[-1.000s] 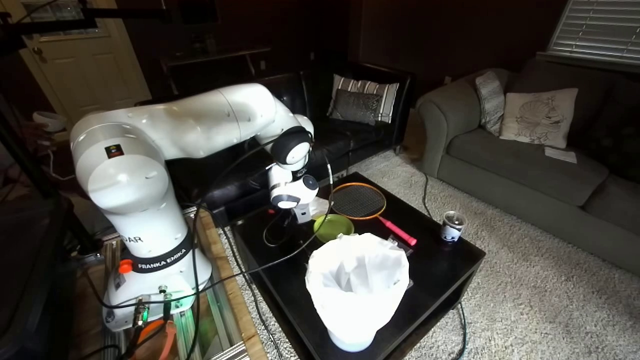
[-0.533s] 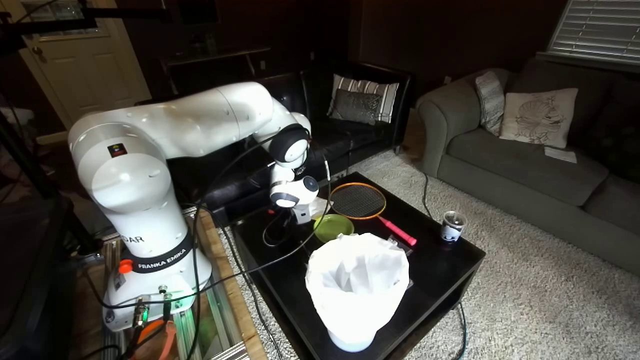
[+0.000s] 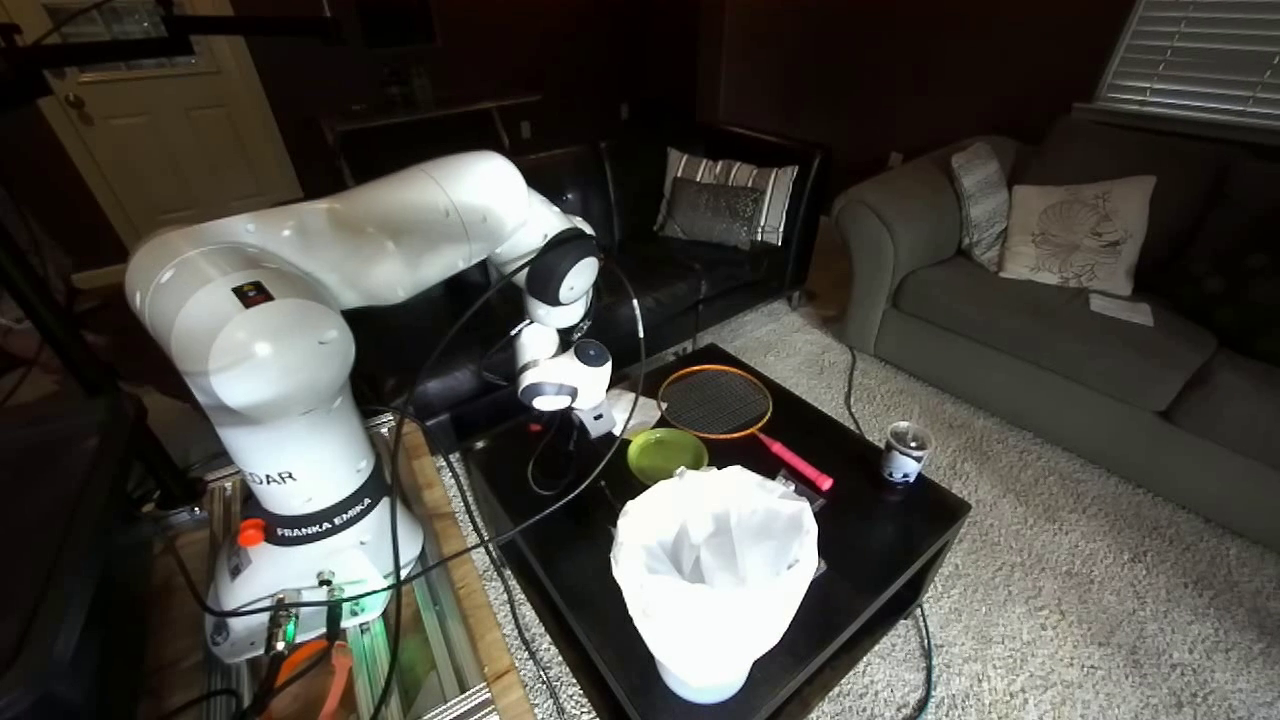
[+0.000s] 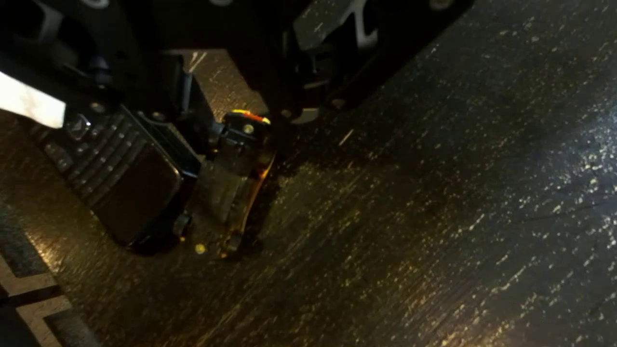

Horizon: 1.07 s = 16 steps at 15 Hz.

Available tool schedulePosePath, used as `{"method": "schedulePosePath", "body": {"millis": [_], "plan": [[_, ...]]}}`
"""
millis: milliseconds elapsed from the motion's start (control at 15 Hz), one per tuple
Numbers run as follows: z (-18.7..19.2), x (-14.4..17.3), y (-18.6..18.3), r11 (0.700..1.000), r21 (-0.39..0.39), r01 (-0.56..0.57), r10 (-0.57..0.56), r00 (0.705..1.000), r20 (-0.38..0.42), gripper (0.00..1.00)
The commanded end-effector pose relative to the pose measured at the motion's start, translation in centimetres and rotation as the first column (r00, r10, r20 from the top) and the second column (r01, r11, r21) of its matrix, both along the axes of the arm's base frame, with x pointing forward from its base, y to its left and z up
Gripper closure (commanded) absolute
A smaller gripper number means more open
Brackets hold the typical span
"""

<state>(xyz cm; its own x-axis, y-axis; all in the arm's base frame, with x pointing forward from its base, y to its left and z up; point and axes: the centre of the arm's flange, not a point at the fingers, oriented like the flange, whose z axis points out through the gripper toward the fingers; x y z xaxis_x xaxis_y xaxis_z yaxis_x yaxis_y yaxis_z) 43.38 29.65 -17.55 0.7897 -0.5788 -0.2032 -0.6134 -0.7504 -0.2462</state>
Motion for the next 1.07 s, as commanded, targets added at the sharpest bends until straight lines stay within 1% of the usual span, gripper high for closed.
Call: {"method": "schedulePosePath", "body": {"millis": [0,133,267,400,600,667,800,1000], "plan": [[0.1,-2.5,0.5,0.992,-0.118,-0.052,0.069,0.987,0.143,0.89],[0.4,-3.1,0.8,0.983,-0.171,-0.063,0.102,0.968,0.227,0.89],[1.4,-3.8,0.7,0.975,-0.215,-0.060,0.126,0.942,0.311,0.89],[1.9,-4.5,0.6,0.968,-0.243,-0.057,0.148,0.914,0.378,0.89],[2.7,-5.4,0.6,0.968,-0.250,-0.036,0.151,0.875,0.459,0.89],[3.0,-5.7,0.7,0.970,-0.240,-0.029,0.145,0.865,0.481,0.89],[3.4,-6.3,0.9,0.968,-0.250,0.001,0.139,0.830,0.540,0.89],[2.8,-7.4,1.9,0.963,-0.267,0.019,0.151,0.784,0.602,0.89]]}}
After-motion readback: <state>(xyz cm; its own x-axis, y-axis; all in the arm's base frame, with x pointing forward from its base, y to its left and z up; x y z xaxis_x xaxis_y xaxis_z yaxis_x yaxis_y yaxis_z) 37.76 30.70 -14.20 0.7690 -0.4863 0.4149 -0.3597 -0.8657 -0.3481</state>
